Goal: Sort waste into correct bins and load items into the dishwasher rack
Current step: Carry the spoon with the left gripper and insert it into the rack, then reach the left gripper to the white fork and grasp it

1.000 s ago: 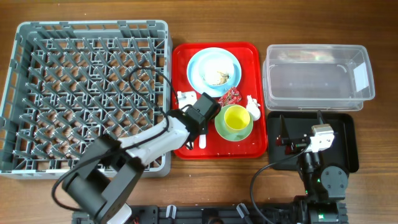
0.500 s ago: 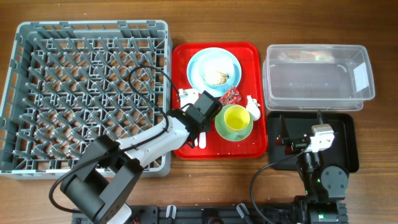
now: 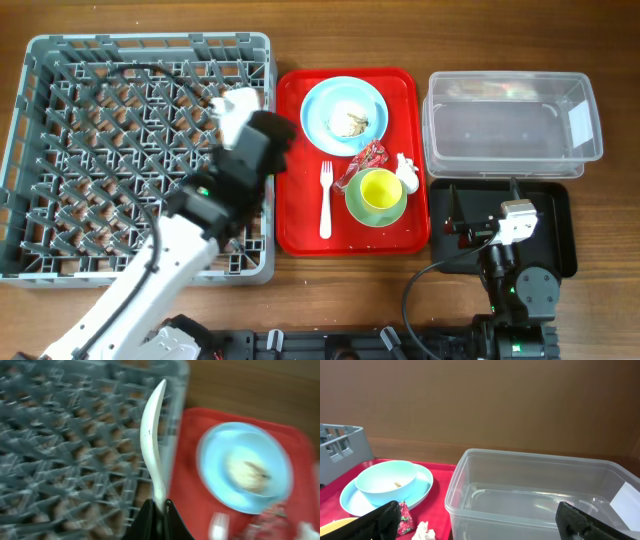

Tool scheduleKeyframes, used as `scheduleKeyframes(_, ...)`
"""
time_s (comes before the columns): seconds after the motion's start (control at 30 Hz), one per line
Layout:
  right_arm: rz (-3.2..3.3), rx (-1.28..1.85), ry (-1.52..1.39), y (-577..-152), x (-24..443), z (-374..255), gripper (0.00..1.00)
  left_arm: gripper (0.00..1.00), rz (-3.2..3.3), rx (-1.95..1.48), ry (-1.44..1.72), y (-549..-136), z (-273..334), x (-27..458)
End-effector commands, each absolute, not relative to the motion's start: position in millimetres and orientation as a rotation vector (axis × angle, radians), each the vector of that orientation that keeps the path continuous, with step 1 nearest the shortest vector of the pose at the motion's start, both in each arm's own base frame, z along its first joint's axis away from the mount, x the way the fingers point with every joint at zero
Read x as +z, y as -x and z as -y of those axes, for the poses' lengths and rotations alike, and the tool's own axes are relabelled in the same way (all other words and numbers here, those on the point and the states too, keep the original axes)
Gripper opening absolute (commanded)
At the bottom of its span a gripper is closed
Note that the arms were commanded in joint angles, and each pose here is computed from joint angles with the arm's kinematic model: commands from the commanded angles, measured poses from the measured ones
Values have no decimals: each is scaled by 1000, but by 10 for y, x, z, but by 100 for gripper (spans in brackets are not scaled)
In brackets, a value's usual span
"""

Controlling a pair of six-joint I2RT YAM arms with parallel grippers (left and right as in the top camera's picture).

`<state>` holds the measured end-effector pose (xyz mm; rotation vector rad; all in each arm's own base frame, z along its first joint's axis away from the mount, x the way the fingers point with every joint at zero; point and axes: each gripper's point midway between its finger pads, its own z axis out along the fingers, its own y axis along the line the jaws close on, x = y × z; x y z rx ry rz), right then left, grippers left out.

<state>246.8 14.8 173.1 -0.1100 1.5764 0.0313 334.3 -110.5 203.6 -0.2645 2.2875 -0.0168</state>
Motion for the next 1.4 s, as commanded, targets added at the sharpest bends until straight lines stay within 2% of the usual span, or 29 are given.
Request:
scheduleKeyframes(0.0,-1567,30,113,-2465,1748,-148,100,4,-2411,-23,114,-3439,922,1796)
scheduleKeyframes(0.2,-1567,30,113,-2465,1748,-148,100,4,-2592,-194,-89,-3477,1060,1312)
scheduleKeyframes(0.3,-1567,31,112,-2465,1748,-148,100,7,-2656,-182,-86,-3494,1076,1076)
scheduleKeyframes(0.4,-1567,30,113,-2465,1748,-148,100,17,-2709,-162,-88,-3500,1074,871)
scheduleKeyframes(0.43,-1567,31,112,-2465,1748,-148,100,33,-2716,-137,-84,-3506,1047,835)
scheduleKeyframes(0.47,-1567,31,112,-2465,1748,-148,100,39,-2717,-111,-78,-3513,1016,821)
scheduleKeyframes(0.6,-1567,30,113,-2465,1748,-148,100,41,-2655,22,21,-3600,823,930)
scheduleKeyframes(0.7,-1567,31,112,-2465,1748,-148,100,40,-2581,-8,41,-3637,829,1164)
scheduleKeyframes(0.77,-1567,31,112,-2465,1748,-148,100,30,-2536,-27,46,-3636,829,1325)
scheduleKeyframes(0.9,-1567,30,113,-2465,1748,-148,100,29,-2453,-73,67,-3593,828,1643)
scheduleKeyframes(0.97,-1567,30,113,-2465,1748,-148,100,21,-2441,-193,139,-3535,923,1741)
scheduleKeyframes(1.03,-1567,31,112,-2465,1748,-148,100,20,-2470,-442,162,-3417,1234,1790)
scheduleKeyframes(1.1,-1567,31,112,-2465,1748,-148,100,16,-2532,-574,195,-3272,1465,1732)
scheduleKeyframes(1.17,-1568,30,112,-2466,1747,-147,100,18,-2597,-604,209,-3135,1639,1623)
scheduleKeyframes(1.37,-1567,31,112,-2465,1748,-148,100,20,-2762,-486,83,-2819,2190,1100)
